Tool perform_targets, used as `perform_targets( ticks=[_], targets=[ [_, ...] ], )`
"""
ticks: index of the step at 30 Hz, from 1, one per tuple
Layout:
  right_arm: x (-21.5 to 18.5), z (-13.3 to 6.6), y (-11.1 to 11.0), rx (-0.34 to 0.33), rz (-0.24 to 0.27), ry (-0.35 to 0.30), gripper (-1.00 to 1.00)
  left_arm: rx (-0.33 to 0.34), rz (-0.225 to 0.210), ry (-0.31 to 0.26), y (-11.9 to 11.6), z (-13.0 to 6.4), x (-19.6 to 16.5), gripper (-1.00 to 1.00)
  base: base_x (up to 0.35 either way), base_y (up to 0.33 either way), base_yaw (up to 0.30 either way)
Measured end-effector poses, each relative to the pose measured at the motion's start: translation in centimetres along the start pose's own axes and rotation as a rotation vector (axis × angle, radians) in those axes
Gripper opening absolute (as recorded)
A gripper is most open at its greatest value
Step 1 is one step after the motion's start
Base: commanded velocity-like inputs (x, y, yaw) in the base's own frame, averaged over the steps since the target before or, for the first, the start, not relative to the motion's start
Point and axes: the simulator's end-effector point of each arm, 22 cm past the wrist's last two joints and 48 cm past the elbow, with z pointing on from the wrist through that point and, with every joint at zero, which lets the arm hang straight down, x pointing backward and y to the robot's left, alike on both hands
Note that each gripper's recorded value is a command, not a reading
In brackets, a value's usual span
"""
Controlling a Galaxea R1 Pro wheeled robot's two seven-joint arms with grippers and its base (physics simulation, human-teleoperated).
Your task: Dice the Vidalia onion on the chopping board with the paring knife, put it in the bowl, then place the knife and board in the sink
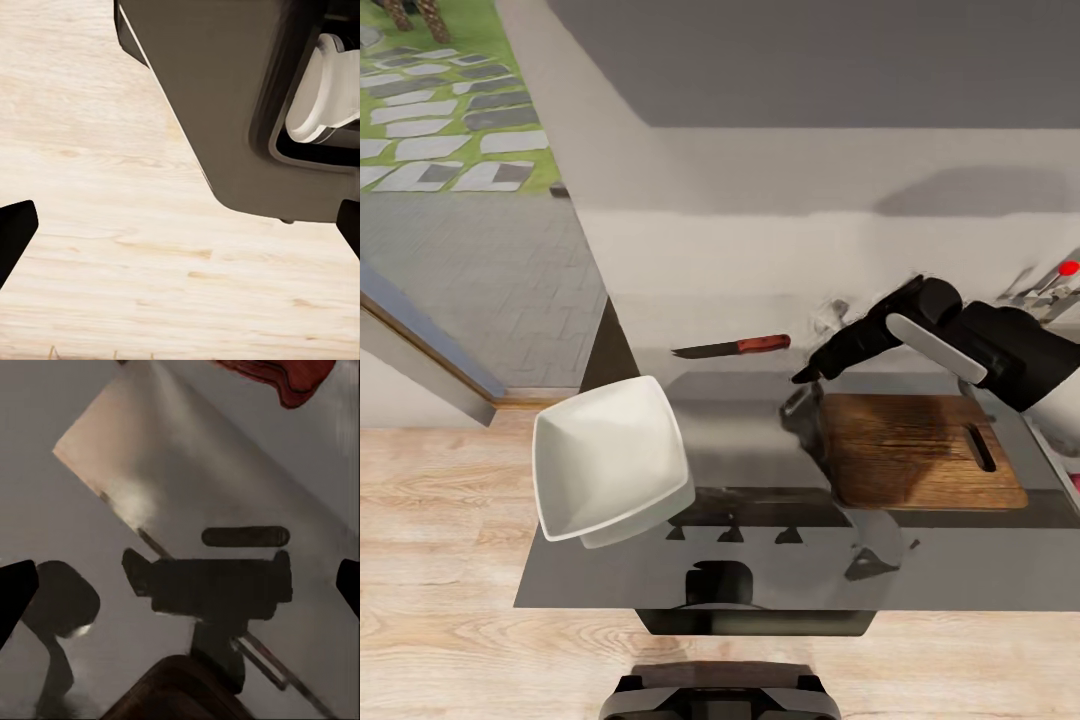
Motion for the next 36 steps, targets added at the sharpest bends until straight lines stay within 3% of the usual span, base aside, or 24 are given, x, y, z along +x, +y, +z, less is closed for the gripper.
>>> perform_targets(
  ticks=[5, 12, 14, 15, 17, 27, 28, 31, 34, 35, 36],
  targets=[
    [1.9, -1.2, -2.7, 0.048, 0.014, 0.013, 1.00, 0.001, 0.001, 0.000, -0.1, 0.0, 0.0, 1.00, 0.000, 0.000, 0.000],
    [1.4, -2.4, 2.1, -0.128, -0.041, -0.008, 1.00, 0.001, 0.000, 0.000, -0.1, 0.0, 0.0, 1.00, 0.000, 0.000, 0.000],
    [1.8, -2.7, 1.7, -0.118, -0.048, -0.002, 1.00, 0.001, 0.001, 0.000, -0.1, 0.0, 0.0, 1.00, 0.000, 0.000, 0.000],
    [2.7, -3.2, 0.0, -0.067, -0.066, 0.013, 1.00, 0.002, 0.000, 0.000, -0.1, 0.0, 0.0, 1.00, 0.000, 0.000, 0.000],
    [2.8, -3.7, -1.1, -0.040, -0.070, 0.010, 1.00, 0.001, 0.001, 0.000, -0.1, 0.0, 0.0, 1.00, 0.000, 0.000, 0.000],
    [-0.8, -7.3, -3.4, 0.010, -0.040, -0.114, 1.00, 0.002, 0.001, 0.000, -0.1, 0.0, 0.0, 1.00, 0.000, 0.000, 0.000],
    [-2.2, -8.7, -4.1, 0.020, -0.024, -0.166, 1.00, 0.002, 0.001, 0.000, -0.1, 0.0, 0.0, 1.00, 0.000, 0.000, 0.000],
    [-3.9, -10.4, -4.8, 0.023, -0.006, -0.231, 1.00, 0.001, 0.001, 0.000, -0.1, 0.0, 0.0, 1.00, 0.000, 0.000, 0.000],
    [-4.8, -10.9, -4.8, 0.022, -0.025, -0.273, 1.00, 0.002, 0.001, 0.000, -0.2, 0.0, 0.0, 1.00, 0.000, 0.000, 0.000],
    [-6.5, -11.5, -4.4, 0.011, -0.079, -0.353, 1.00, 0.002, 0.001, 0.000, -0.2, 0.0, 0.0, 1.00, 0.000, 0.000, 0.000],
    [-6.8, -11.7, -4.2, 0.006, -0.094, -0.372, 1.00, 0.002, 0.001, 0.000, -0.2, 0.0, 0.0, 1.00, 0.000, 0.000, 0.000]
  ],
)
